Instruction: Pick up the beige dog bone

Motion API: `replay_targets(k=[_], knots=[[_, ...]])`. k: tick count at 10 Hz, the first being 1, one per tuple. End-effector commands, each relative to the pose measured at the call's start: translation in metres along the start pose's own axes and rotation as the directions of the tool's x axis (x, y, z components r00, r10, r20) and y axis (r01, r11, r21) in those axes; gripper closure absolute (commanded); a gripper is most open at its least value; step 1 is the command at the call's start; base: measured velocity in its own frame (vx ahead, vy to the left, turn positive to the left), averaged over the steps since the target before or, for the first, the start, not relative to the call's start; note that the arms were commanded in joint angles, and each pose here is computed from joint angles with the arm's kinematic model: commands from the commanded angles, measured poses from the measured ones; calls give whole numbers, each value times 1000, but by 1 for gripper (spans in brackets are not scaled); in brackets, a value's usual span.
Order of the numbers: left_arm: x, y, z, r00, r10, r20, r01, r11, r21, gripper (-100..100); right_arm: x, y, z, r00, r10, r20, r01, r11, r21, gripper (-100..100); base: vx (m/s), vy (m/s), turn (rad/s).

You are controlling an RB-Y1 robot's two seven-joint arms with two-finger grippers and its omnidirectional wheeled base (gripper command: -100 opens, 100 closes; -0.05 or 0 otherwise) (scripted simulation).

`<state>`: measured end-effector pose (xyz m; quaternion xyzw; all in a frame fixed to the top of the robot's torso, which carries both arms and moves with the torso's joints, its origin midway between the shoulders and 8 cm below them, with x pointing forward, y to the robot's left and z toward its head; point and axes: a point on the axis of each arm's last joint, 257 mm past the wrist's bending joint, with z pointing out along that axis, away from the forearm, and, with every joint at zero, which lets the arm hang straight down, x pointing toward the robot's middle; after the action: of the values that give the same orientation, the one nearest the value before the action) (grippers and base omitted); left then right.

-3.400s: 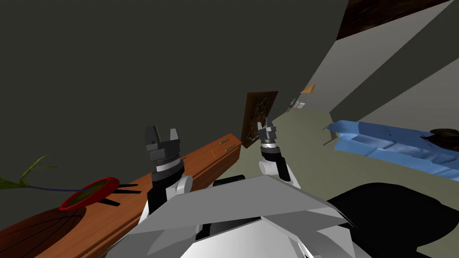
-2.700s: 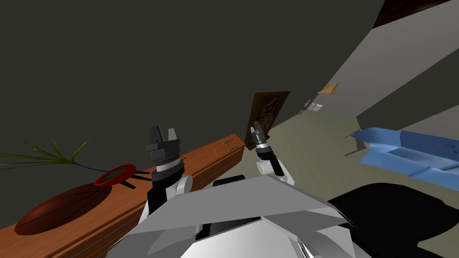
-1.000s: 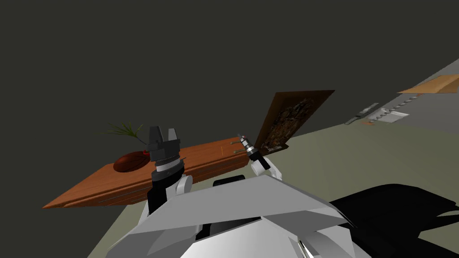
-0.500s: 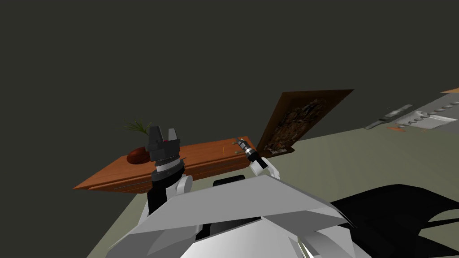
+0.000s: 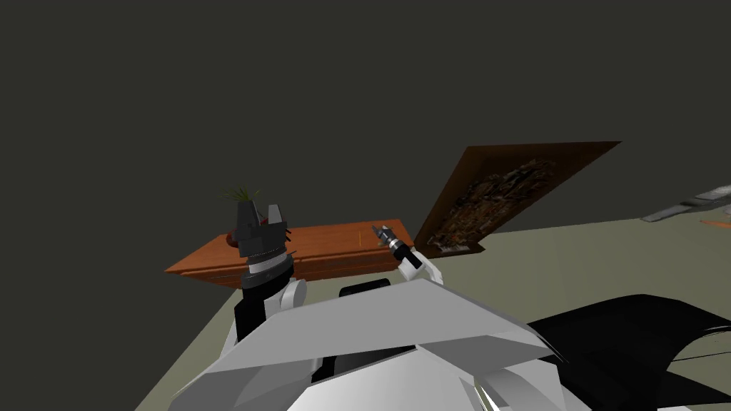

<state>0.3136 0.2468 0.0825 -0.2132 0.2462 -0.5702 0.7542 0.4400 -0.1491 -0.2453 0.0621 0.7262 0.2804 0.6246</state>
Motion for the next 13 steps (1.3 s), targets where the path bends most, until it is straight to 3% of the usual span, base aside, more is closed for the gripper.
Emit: replay_targets(k=[1,2,3,4,5,6,7,8,9,10,11,12,13], knots=[[0,0,0,1000,0,0,0,1000,0,0,11,-6,2,998,-59,-32,59,998,10,-100,-4,-39,125],[0,0,0,1000,0,0,0,1000,0,0,32,-17,2,990,-106,-94,108,994,24,-100,-7,-40,225],[0,0,0,1000,0,0,0,1000,0,0,32,-17,2,986,-138,-94,140,990,21,-100,-2,-36,120],[0,0,0,1000,0,0,0,1000,0,0,51,-29,2,971,-185,-154,192,981,28,-100,6,-32,262],[0,0,0,1000,0,0,0,1000,0,0,52,-30,1,964,-216,-157,222,975,25,-100,4,-35,101],[0,0,0,1000,0,0,0,1000,0,0,71,-45,-1,939,-264,-220,277,960,29,-100,-3,-38,169],[0,0,0,1000,0,0,0,1000,0,0,71,-45,-1,932,-289,-220,301,953,23,-100,-6,-34,132],[0,0,0,1000,0,0,0,1000,0,0,89,-61,-5,900,-333,-282,353,935,23,-100,-5,-32,235],[0,0,0,1000,0,0,0,1000,0,0,89,-61,-5,888,-363,-282,382,924,14,-100,-5,-30,122],[0,0,0,1000,0,0,0,1000,0,0,104,-75,-8,851,-406,-334,432,902,5,-100,-5,-30,220],[0,0,0,1000,0,0,0,1000,0,0,106,-78,-10,836,-429,-341,456,890,-1,-100,-2,-34,116],[0,0,0,1000,0,0,0,1000,0,0,117,-91,-13,794,-469,-386,503,864,-15,-100,-9,-31,221],[0,0,0,1000,0,0,0,1000,0,0,121,-97,-16,776,-489,-398,525,851,-21,-100,-9,-29,124]])
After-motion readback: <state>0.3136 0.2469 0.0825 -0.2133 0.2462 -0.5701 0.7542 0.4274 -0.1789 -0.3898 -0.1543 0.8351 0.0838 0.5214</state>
